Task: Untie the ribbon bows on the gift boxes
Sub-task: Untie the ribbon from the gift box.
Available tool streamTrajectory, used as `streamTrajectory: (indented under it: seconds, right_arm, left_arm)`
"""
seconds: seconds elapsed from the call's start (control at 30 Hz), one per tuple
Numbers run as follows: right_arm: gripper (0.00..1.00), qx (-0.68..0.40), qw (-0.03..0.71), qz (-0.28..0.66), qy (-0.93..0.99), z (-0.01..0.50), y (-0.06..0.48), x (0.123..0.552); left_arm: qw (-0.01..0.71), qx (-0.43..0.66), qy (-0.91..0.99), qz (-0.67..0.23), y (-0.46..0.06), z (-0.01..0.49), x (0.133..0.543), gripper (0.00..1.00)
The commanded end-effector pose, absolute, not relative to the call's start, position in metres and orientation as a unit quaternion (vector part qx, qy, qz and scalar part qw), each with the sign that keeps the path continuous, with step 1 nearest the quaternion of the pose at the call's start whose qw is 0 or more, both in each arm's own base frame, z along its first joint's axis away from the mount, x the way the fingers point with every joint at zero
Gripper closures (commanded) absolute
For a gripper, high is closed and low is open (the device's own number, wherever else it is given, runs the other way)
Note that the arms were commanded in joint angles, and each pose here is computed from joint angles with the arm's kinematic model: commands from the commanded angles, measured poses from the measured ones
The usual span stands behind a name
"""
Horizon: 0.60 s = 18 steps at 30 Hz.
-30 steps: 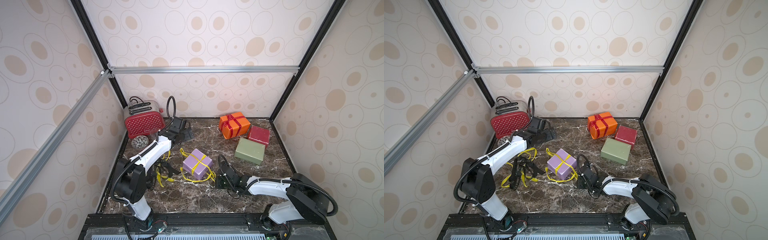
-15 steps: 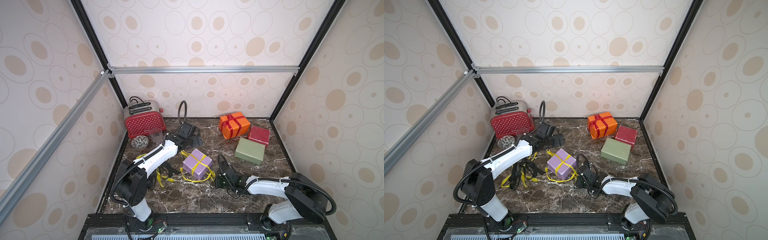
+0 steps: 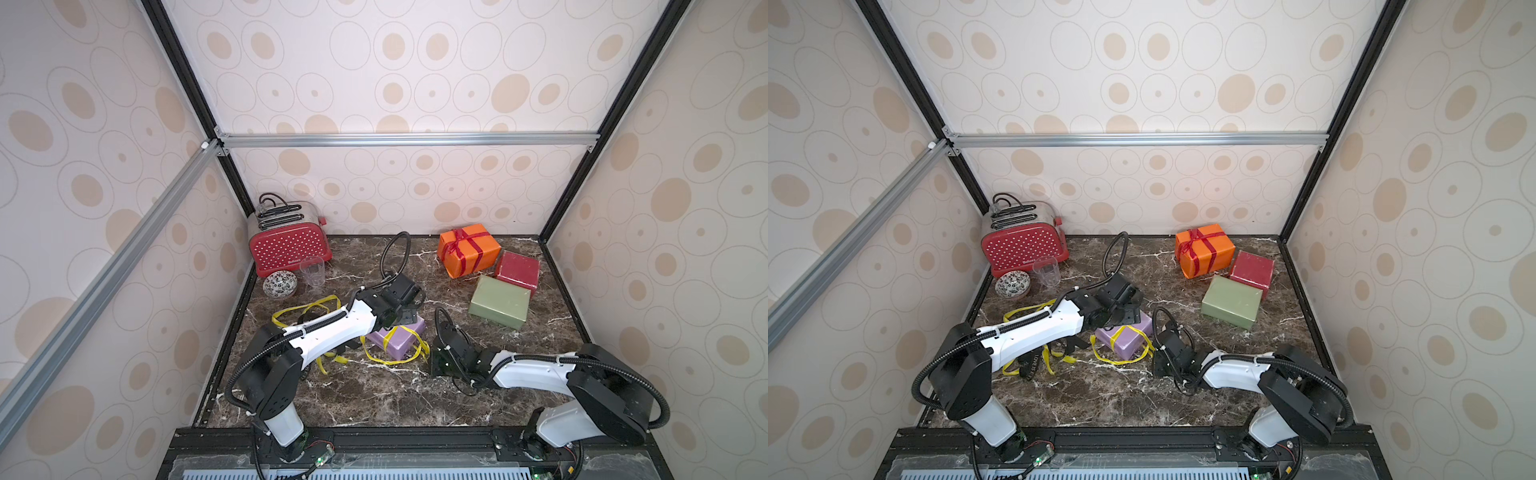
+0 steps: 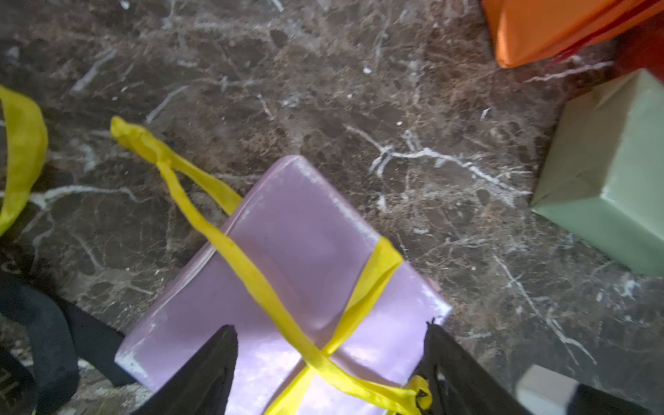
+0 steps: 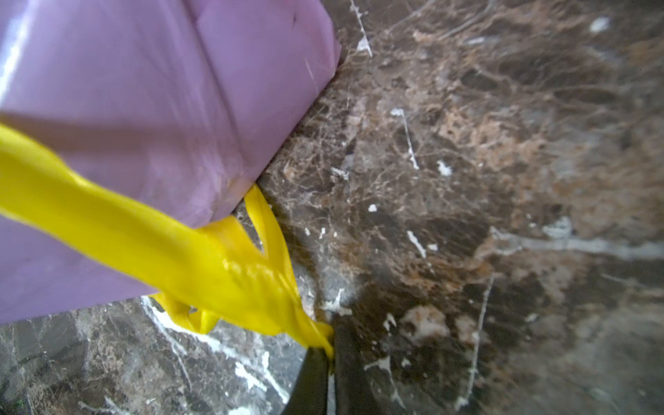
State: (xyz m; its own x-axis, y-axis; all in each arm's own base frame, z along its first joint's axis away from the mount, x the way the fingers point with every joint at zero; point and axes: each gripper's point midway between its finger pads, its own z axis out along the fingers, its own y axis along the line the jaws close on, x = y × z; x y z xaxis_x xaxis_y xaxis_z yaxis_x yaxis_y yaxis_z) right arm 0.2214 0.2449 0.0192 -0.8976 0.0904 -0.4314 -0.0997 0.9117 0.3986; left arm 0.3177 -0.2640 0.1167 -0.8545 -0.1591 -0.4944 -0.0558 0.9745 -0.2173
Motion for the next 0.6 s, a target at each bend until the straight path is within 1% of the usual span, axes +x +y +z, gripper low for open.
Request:
streamTrajectory:
  seconds: [0.0, 0.2, 0.33, 0.47, 0.53, 0.57]
  right_arm:
    - [0.91, -0.002, 0.201, 0.186, 0.962, 0.002, 0.233, 0.212]
    - [0.92, -0.001, 0.199, 0.189, 0.961, 0.001, 0.233, 0.210]
    - [0.92, 0.000, 0.201, 0.192, 0.961, 0.001, 0.233, 0.210]
    - [0.92, -0.001, 0.200, 0.192, 0.961, 0.001, 0.234, 0.210]
    - [0.93, -0.001, 0.200, 0.192, 0.961, 0.000, 0.234, 0.210]
    - [0.93, -0.001, 0.199, 0.192, 0.961, 0.000, 0.234, 0.210]
  left_arm:
    - [0.266, -0.109, 0.952, -0.107, -0.258, 0.115, 0.312, 0.22]
    - [0.265, -0.122, 0.951, -0.103, -0.264, 0.106, 0.318, 0.28]
    - [0.266, -0.123, 0.951, -0.101, -0.265, 0.103, 0.321, 0.37]
    - [0.273, -0.116, 0.950, -0.097, -0.268, 0.107, 0.326, 0.51]
    - [0.278, -0.113, 0.949, -0.095, -0.269, 0.109, 0.329, 0.60]
    - [0.280, -0.110, 0.949, -0.094, -0.269, 0.110, 0.331, 0.67]
